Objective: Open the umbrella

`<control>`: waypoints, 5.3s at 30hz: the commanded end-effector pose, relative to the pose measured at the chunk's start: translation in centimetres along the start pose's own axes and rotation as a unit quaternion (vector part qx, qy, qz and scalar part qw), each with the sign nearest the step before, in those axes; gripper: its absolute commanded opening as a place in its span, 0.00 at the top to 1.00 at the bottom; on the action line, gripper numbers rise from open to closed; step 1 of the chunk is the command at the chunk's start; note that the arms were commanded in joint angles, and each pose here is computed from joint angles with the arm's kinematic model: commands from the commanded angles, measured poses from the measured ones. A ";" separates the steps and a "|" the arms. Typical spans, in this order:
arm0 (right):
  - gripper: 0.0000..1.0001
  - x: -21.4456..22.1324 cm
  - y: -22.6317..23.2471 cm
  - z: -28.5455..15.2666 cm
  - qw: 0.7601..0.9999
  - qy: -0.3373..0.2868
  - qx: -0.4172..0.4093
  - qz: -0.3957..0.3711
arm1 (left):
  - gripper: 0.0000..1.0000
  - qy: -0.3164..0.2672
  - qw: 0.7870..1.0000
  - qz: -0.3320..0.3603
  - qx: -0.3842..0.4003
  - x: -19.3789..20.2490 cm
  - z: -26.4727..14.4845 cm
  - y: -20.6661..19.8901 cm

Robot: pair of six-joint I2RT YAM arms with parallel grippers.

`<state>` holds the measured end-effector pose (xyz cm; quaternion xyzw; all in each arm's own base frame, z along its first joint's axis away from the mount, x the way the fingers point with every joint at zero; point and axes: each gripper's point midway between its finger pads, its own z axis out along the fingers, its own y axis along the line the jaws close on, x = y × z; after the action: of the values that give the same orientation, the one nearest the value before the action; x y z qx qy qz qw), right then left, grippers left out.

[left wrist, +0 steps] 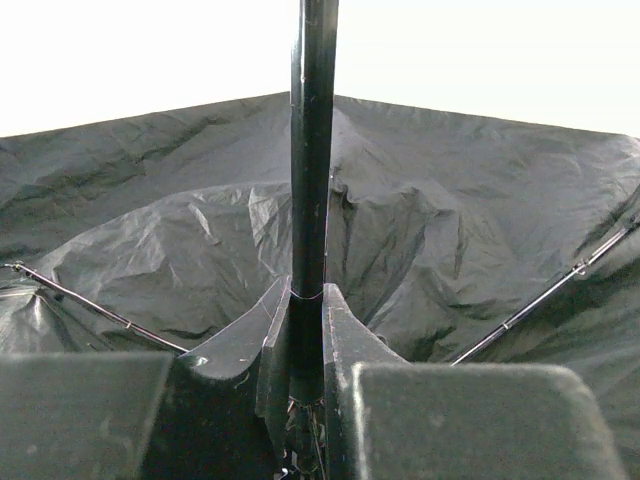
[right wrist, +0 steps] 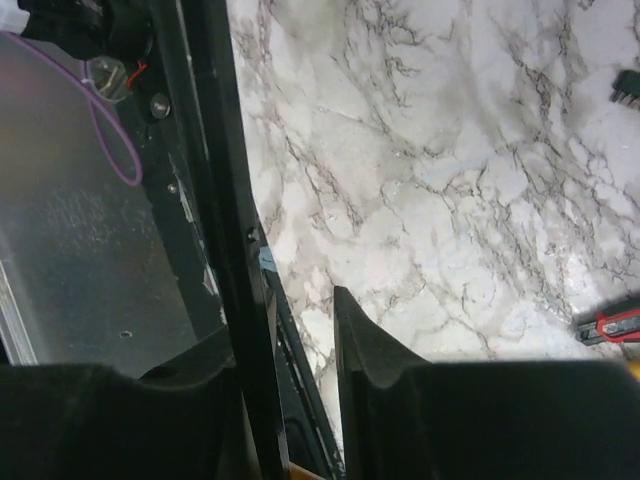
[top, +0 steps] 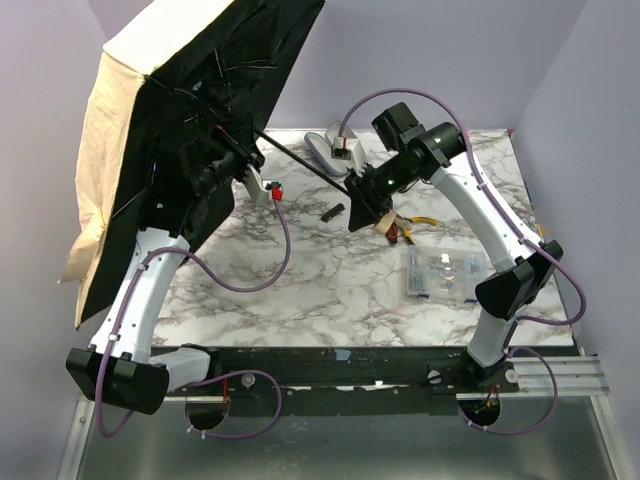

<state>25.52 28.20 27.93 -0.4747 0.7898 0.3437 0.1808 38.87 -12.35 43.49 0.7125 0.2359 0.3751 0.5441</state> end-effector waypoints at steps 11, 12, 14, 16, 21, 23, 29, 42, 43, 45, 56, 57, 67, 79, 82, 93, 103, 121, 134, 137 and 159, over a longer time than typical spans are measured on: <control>1.00 -4.5 2.8 -2.5 0.992 -0.115 -0.003 -0.058 | 0.65 0.020 0.999 -0.023 -0.031 0.6 -0.4 -0.6; 1.00 -4.8 2.9 -2.5 0.991 -0.121 -0.006 -0.055 | 0.62 0.018 0.999 -0.030 -0.028 0.4 -0.3 -1.3; 1.00 -4.9 3.1 -2.4 0.991 -0.125 -0.014 -0.051 | 0.57 0.009 0.999 -0.039 -0.019 -0.3 0.0 -2.8; 1.00 -4.9 3.4 -2.3 0.991 -0.126 -0.022 -0.048 | 0.56 0.002 0.999 -0.041 -0.009 -0.9 0.4 -4.1; 1.00 -4.3 3.7 -2.3 0.991 -0.120 -0.030 -0.052 | 0.56 0.016 0.998 -0.054 -0.002 -0.4 1.1 -5.4; 1.00 -4.0 3.8 -2.3 0.991 -0.117 -0.033 -0.056 | 0.58 0.034 0.998 -0.059 -0.004 0.5 1.3 -5.4; 1.00 -1.9 3.7 -2.4 0.992 -0.094 -0.018 -0.082 | 0.67 0.117 0.991 -0.057 -0.019 5.2 1.3 -5.4; 1.00 3.7 1.8 -1.5 0.993 -0.034 0.033 -0.108 | 0.74 0.291 0.954 -0.020 -0.070 17.2 -1.0 -2.6; 1.00 3.5 1.6 -1.4 0.993 -0.037 0.033 -0.105 | 0.74 0.292 0.953 -0.021 -0.073 17.3 -1.0 -2.3; 1.00 3.0 1.5 -1.2 0.993 -0.046 0.035 -0.102 | 0.75 0.279 0.958 -0.025 -0.068 16.9 -0.8 -2.4; 1.00 4.2 1.0 -0.9 0.994 -0.034 0.047 -0.094 | 0.76 0.342 0.938 -0.039 -0.046 20.5 -1.4 -3.6; 1.00 4.3 0.9 -0.8 0.994 -0.034 0.047 -0.093 | 0.76 0.347 0.936 -0.036 -0.045 20.9 -1.4 -3.8; 1.00 -0.1 0.6 -0.2 0.992 -0.099 0.036 -0.074 | 0.62 0.240 0.968 -0.065 -0.035 15.5 0.9 -4.9; 1.00 -4.0 0.0 0.8 0.989 -0.143 0.013 -0.048 | 0.38 -0.037 0.995 -0.090 0.010 -2.5 5.6 -8.1; 1.00 -4.3 -0.1 0.9 0.988 -0.145 0.014 -0.048 | 0.36 -0.081 0.993 -0.087 0.017 -6.3 6.0 -8.9; 1.00 -3.1 0.1 0.8 0.989 -0.131 0.014 -0.064 | 0.56 -0.072 0.989 -0.126 0.005 -7.8 7.3 -7.2; 1.00 0.1 0.1 -0.1 0.989 -0.106 0.050 -0.095 | 0.56 0.128 0.984 -0.124 0.003 5.7 6.7 -9.6; 1.00 4.3 0.0 -0.3 0.991 -0.065 0.076 -0.094 | 0.62 0.311 0.945 -0.099 0.005 20.7 0.8 -10.4; 1.00 6.6 -0.5 0.3 0.993 -0.025 0.081 -0.077 | 0.64 0.356 0.931 -0.084 0.007 23.7 -0.7 -11.0; 1.00 8.0 -0.9 0.8 0.995 0.002 0.078 -0.069 | 0.64 0.369 0.926 -0.078 0.000 24.2 -0.9 -10.6; 1.00 3.8 -1.3 2.2 0.996 -0.055 0.051 -0.056 | 0.43 0.244 0.967 -0.069 -0.006 15.0 4.3 -11.4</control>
<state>31.10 27.62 23.82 -0.4512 0.7756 0.2433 0.3683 51.57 -11.44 36.67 0.6701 0.2671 0.3857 0.5752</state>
